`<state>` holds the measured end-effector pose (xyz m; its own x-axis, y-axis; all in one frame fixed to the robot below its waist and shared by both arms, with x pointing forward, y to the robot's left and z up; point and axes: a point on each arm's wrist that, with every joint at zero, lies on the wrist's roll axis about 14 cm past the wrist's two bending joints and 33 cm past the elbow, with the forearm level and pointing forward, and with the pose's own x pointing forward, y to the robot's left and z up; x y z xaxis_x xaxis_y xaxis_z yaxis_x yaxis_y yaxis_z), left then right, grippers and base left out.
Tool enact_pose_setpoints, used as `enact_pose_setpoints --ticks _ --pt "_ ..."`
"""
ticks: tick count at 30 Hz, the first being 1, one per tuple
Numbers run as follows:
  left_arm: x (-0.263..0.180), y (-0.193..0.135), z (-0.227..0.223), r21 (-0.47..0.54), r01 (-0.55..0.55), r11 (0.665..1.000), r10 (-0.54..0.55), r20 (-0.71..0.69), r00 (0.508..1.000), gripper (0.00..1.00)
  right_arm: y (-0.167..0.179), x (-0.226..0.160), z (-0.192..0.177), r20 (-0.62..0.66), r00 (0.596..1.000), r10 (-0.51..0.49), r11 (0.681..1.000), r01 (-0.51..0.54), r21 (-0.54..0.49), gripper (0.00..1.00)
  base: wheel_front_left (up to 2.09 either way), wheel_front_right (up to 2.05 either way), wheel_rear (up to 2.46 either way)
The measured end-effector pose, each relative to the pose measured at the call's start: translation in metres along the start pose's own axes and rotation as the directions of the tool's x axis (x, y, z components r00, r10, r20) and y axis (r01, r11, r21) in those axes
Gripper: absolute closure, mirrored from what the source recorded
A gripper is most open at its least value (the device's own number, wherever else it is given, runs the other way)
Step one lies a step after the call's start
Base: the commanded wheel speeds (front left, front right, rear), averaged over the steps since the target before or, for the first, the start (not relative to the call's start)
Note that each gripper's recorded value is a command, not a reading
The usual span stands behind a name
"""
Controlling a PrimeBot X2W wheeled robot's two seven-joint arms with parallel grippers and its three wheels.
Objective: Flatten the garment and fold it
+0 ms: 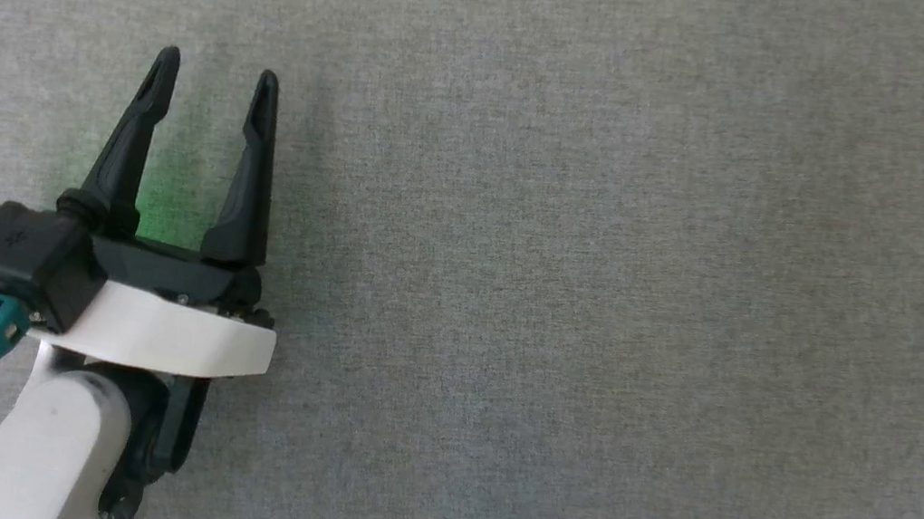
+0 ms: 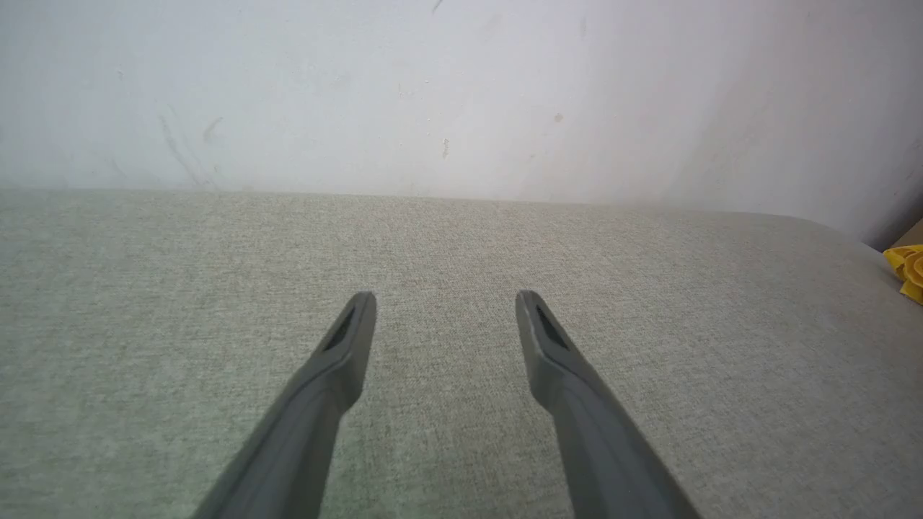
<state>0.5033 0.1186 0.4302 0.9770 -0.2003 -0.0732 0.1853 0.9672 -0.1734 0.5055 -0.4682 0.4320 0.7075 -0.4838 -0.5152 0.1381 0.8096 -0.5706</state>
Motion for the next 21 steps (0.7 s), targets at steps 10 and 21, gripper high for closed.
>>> enact_pose_setpoints --ticks 10,21 --pt "-0.016 0.000 0.019 0.015 -0.034 0.999 0.034 0.034 0.999 0.00 0.028 -0.031 0.010 0.135 0.988 0.080 0.990 -0.094 0.103 0.00 0.00 0.00 0.00" --pt "-0.064 -0.003 0.052 -0.014 -0.071 0.997 0.072 0.079 0.994 0.00 0.095 -0.117 0.030 0.331 0.914 0.233 0.922 -0.317 0.225 0.00 0.00 0.00 0.00"
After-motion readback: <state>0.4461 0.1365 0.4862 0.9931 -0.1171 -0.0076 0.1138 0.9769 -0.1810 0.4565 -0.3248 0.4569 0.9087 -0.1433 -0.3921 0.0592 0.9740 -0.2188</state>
